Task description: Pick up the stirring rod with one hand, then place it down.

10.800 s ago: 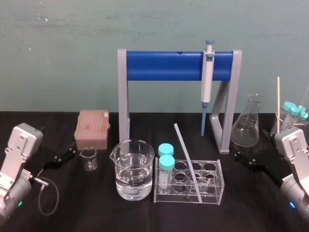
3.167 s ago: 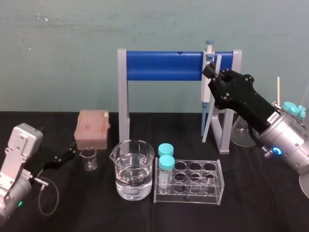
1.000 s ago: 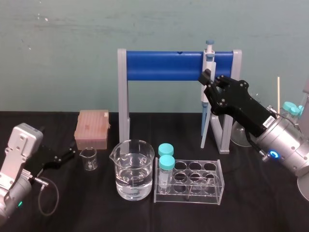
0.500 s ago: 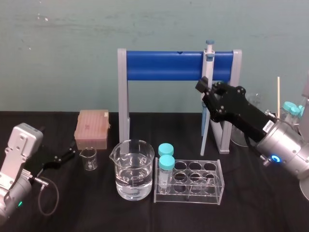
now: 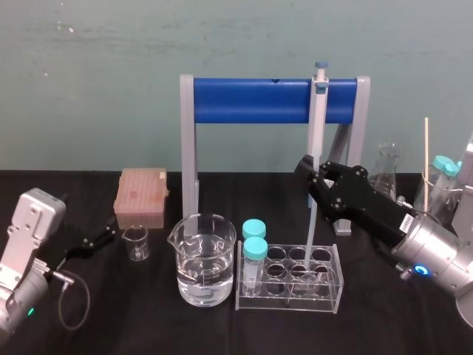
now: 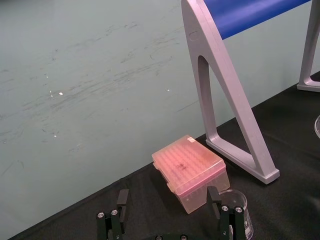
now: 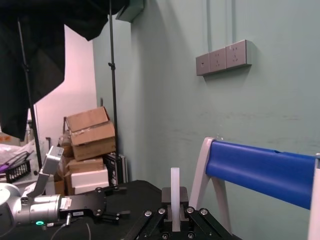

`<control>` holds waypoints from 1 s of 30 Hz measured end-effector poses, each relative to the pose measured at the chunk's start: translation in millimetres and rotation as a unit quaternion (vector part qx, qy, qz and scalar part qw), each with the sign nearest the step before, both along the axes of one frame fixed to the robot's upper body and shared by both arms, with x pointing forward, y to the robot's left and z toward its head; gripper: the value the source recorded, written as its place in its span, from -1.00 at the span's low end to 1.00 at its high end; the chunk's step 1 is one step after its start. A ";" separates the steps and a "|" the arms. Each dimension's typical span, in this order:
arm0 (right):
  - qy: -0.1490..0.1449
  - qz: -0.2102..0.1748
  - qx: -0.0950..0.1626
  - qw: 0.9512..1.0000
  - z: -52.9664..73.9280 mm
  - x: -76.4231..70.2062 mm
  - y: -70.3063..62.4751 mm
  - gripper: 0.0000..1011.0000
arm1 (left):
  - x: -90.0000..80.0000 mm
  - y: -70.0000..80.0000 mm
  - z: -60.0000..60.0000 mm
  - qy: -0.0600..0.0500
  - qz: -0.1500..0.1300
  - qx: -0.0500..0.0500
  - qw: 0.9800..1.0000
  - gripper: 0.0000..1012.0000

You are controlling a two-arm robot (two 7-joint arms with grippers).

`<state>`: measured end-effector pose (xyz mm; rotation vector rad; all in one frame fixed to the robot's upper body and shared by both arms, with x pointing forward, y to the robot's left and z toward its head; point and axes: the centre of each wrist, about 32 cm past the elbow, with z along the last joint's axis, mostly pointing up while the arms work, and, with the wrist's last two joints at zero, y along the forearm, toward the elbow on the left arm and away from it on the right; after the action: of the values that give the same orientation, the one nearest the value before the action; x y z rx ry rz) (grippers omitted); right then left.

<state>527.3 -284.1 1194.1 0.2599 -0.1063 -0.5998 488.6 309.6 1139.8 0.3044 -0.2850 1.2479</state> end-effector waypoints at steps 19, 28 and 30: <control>-0.004 0.003 -0.015 1.000 -26.6 13.5 7.2 -0.86 | 0.0 0.0 0.0 0.000 0.000 0.000 1.000 0.98; 0.008 -0.002 -0.029 1.000 -40.3 16.9 9.5 -0.86 | 0.0 0.0 0.0 0.000 0.000 0.000 1.000 0.98; 0.013 -0.003 -0.032 0.999 -43.6 17.3 9.9 -0.86 | 0.0 0.0 0.0 0.000 0.000 0.000 1.000 0.98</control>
<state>544.6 -274.2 1150.5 0.1897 -0.1018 -0.6040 488.6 309.7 1139.8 0.3045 -0.2851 1.2479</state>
